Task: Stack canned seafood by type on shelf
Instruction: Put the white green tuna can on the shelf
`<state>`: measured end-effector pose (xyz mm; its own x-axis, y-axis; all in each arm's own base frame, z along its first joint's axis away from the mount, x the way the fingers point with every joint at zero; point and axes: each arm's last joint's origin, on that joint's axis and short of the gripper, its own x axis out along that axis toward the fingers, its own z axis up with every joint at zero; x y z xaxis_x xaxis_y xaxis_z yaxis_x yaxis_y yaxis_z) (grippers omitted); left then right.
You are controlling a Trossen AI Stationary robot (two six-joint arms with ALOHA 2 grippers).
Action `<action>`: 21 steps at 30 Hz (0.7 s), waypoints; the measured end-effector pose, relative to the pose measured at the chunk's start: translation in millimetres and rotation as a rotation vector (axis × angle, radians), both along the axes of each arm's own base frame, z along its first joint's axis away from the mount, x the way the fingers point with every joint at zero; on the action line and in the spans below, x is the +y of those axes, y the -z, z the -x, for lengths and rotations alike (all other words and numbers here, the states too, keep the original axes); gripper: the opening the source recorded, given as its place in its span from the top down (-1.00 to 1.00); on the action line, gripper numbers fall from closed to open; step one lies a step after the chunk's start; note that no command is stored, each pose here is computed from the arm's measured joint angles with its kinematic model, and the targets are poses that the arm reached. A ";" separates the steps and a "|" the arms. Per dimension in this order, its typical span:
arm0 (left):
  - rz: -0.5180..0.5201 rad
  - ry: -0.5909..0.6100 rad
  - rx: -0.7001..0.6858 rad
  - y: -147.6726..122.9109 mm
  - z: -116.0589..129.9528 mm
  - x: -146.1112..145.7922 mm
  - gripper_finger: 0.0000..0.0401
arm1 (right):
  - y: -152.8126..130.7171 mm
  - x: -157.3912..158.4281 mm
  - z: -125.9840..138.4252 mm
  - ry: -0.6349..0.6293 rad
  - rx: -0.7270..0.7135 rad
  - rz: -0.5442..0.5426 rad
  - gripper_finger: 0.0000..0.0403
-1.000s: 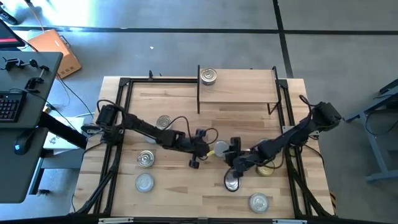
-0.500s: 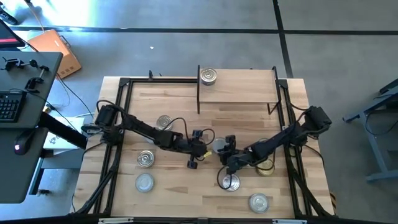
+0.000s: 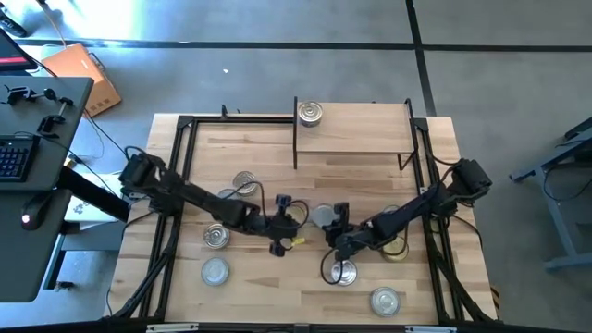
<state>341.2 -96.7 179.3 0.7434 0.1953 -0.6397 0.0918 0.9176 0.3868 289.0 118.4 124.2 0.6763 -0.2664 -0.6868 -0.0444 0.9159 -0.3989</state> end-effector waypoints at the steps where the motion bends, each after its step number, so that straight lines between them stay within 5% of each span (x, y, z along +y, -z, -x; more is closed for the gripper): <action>1: -0.008 -0.009 -0.002 -2.9 2.0 -0.4 1.00 | -1.5 1.2 -1.4 -0.004 -0.001 -0.005 1.00; 17: -0.004 -0.026 -0.053 1.0 10.5 -5.0 1.00 | -34.9 5.3 -6.9 0.030 -0.082 -0.034 1.00; 21: 0.009 0.126 -0.114 11.5 9.1 -5.6 0.99 | -39.2 4.8 -6.0 0.040 -0.098 -0.047 1.00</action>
<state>332.0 -102.3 167.7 0.8298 0.0902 -0.5508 0.1625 0.9050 0.3931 295.0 123.2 163.4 0.7305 -0.2640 -0.6299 0.0302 0.9338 -0.3564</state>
